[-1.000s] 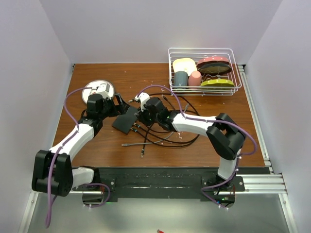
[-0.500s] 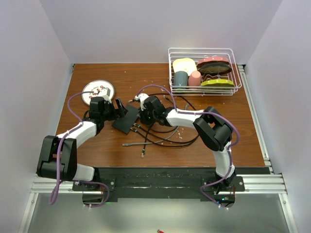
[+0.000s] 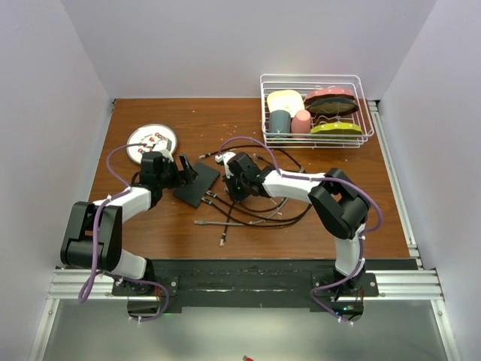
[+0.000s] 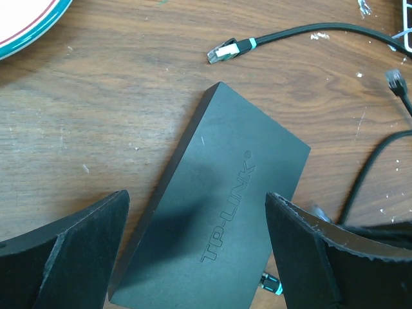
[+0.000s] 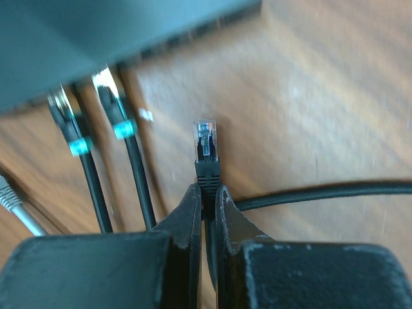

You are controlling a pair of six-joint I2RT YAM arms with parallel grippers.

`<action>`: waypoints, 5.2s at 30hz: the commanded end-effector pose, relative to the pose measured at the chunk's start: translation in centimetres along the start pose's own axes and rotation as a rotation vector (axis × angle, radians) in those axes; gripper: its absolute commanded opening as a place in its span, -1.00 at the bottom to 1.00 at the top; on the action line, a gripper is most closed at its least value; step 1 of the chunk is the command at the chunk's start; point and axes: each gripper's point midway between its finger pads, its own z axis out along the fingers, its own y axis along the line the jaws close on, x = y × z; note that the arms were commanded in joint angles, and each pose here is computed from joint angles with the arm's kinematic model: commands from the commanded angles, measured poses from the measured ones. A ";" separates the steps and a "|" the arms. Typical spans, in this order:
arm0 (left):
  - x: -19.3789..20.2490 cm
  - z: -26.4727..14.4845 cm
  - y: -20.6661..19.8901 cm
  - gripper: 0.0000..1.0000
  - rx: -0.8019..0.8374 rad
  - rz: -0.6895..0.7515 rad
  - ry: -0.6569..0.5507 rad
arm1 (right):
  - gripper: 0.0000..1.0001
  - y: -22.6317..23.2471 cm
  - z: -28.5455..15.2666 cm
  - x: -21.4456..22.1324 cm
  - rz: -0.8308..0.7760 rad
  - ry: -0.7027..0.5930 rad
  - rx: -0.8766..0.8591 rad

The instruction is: Insert the plug into the switch port

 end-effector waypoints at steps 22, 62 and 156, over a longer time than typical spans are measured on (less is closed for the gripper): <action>-0.2 3.2 -2.1 0.70 0.186 0.047 -0.011 | -1.00 2.4 -0.1 -2.8 -0.058 -0.014 -0.090; 0.4 2.7 -2.6 0.55 0.224 0.058 0.003 | -1.00 1.0 2.4 -2.6 -0.038 0.078 0.037; 1.2 3.5 -5.2 0.21 0.406 0.076 0.022 | -1.00 3.1 2.8 -8.2 -0.275 -0.095 -0.035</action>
